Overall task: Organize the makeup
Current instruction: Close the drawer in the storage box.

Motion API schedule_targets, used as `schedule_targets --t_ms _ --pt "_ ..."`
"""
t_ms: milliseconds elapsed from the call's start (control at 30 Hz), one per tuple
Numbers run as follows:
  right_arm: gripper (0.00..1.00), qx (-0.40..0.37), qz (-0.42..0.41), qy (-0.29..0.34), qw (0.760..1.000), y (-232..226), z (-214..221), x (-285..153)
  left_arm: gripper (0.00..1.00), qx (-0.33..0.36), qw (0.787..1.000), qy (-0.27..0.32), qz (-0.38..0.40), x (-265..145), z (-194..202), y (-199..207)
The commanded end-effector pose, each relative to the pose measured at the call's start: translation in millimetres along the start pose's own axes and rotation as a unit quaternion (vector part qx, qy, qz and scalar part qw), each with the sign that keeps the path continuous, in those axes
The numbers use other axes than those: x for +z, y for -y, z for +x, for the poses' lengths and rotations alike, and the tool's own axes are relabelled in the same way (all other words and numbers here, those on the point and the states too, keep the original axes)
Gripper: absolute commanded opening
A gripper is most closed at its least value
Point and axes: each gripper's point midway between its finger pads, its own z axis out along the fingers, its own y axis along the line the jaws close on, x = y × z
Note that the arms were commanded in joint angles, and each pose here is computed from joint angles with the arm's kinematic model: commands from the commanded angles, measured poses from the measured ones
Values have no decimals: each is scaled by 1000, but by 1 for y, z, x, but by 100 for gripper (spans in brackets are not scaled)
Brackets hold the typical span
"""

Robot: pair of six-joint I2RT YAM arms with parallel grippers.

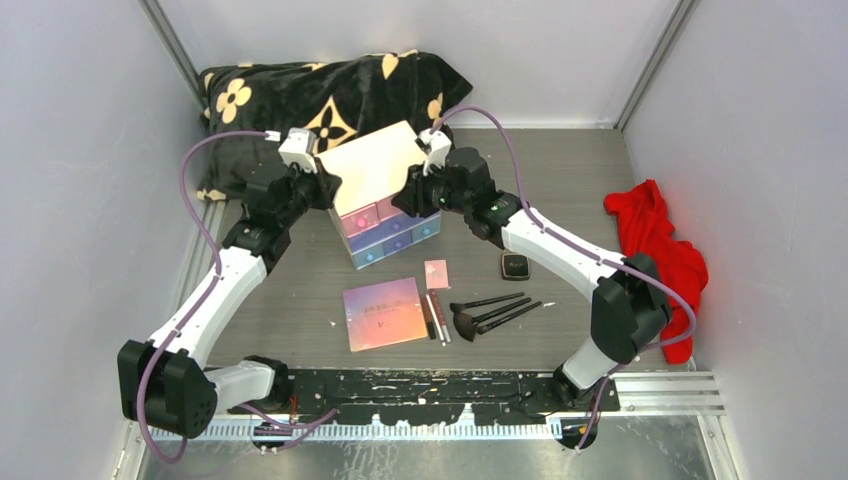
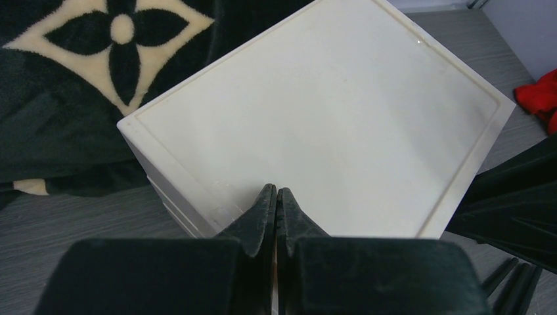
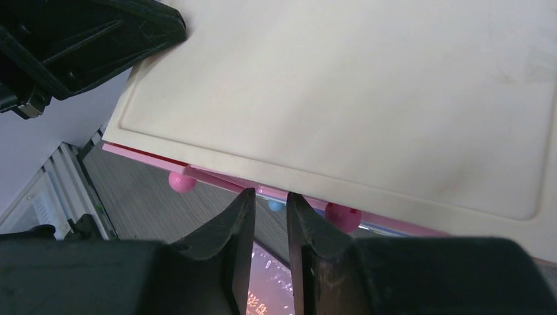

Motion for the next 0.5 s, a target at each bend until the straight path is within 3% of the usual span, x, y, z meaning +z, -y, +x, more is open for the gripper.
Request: schedule_targets --t_ms 0,100,467 --pt "31 -56 31 94 994 -3 -55 -21 0 -13 988 -153 -34 -15 86 -18" --pt "35 -76 47 76 993 -2 -45 -36 2 -16 988 -150 -37 -14 83 -18" --pt "53 -73 72 25 994 4 -5 -82 28 0 989 -137 -54 -13 63 -23"
